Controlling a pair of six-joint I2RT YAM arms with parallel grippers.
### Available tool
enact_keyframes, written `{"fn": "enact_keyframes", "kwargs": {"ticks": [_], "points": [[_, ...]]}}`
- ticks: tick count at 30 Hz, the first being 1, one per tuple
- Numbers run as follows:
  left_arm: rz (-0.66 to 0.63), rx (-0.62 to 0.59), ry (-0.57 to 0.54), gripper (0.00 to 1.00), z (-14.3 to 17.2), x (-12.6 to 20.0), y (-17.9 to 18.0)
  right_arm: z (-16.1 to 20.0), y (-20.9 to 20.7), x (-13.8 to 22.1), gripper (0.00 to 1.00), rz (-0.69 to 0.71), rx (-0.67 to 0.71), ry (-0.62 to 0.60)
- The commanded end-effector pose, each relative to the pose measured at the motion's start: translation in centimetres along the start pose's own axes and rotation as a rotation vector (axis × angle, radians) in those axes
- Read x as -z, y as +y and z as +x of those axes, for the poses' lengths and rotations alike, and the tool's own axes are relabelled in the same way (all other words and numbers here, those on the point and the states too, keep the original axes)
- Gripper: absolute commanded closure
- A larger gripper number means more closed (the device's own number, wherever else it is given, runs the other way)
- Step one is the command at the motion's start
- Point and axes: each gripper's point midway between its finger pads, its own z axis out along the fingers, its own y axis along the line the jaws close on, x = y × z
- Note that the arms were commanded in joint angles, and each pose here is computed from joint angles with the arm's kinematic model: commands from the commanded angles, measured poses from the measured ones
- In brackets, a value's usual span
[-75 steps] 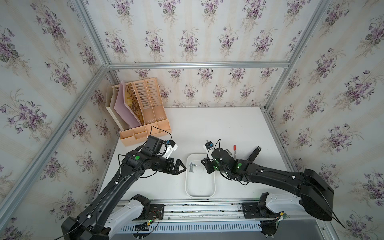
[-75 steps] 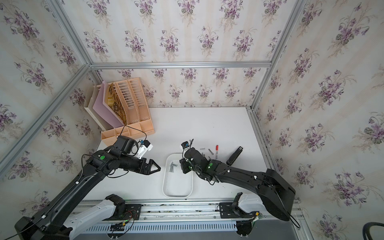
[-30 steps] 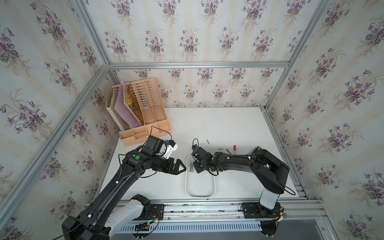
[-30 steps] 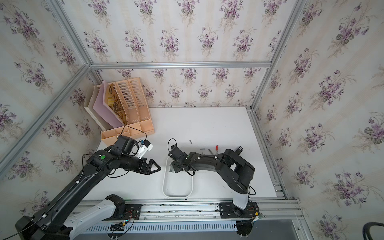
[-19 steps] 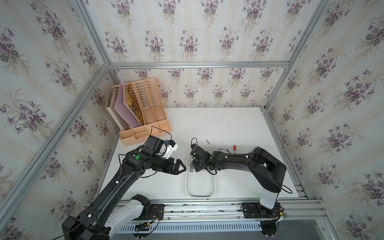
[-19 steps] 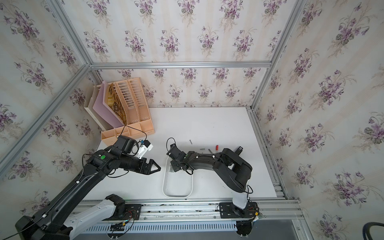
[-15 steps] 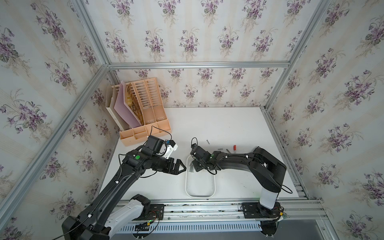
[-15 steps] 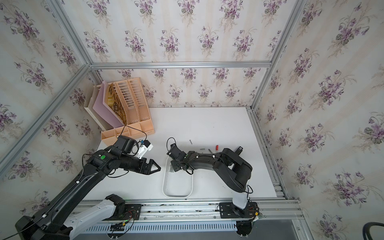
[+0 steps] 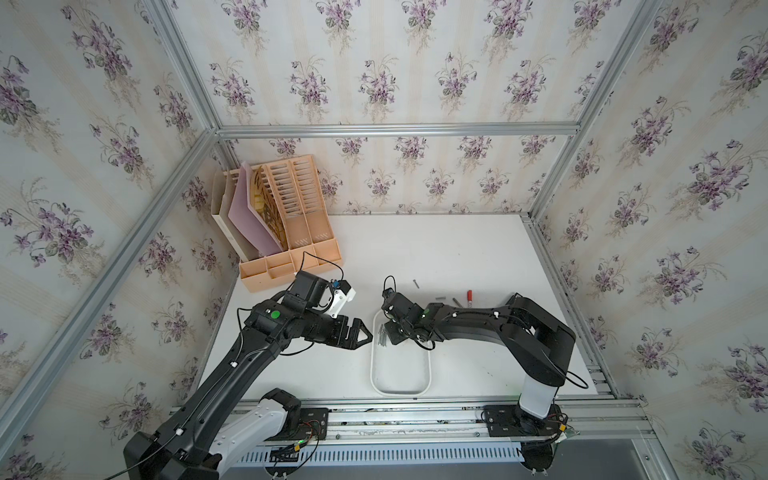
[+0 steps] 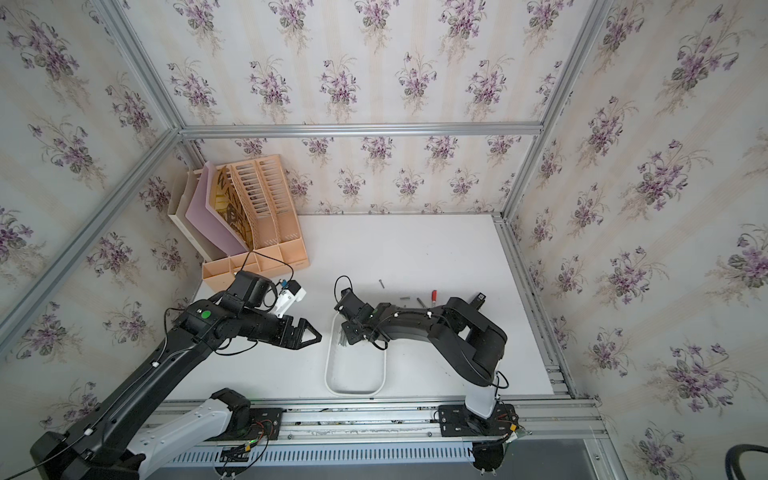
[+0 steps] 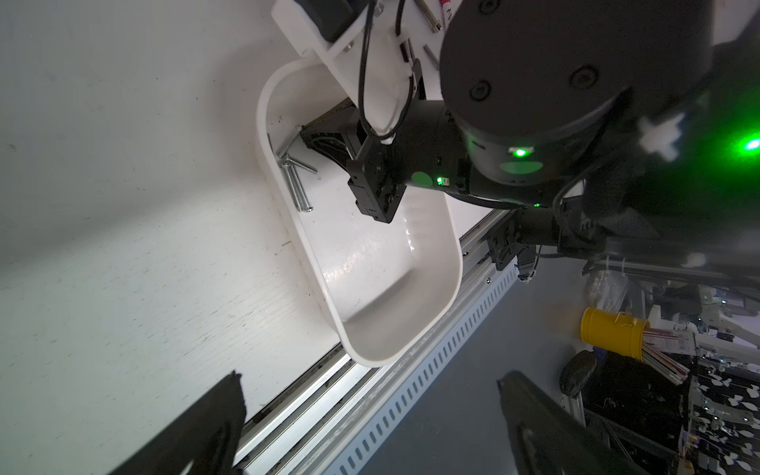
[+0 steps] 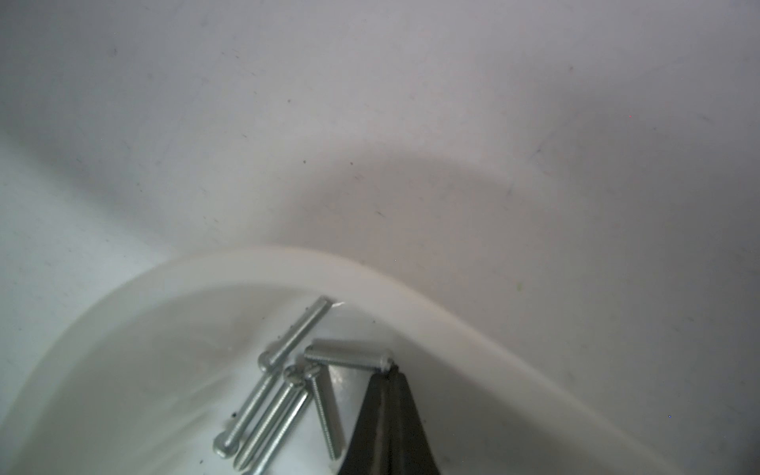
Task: Take out the screws from the storage box
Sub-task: Pick up the screw from the storage box, then place the screw at the center of the board.
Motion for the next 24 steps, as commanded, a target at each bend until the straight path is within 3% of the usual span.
{"fn": "enact_keyframes", "kwargs": {"ticks": [1,11,24], "points": [[-0.004,0.002,0.0,0.01,0.0,0.1,0.0,-0.6,-0.2,1.0,1.0,0.005,-0.009,-0.039],[-0.004,0.002,-0.001,0.0,0.0,0.1,0.0,-1.9,-0.9,4.3,1.0,-0.014,-0.043,-0.16],[-0.003,0.003,0.003,0.0,0.0,0.0,0.0,-3.2,-4.9,9.0,1.0,0.001,-0.162,-0.32]]}}
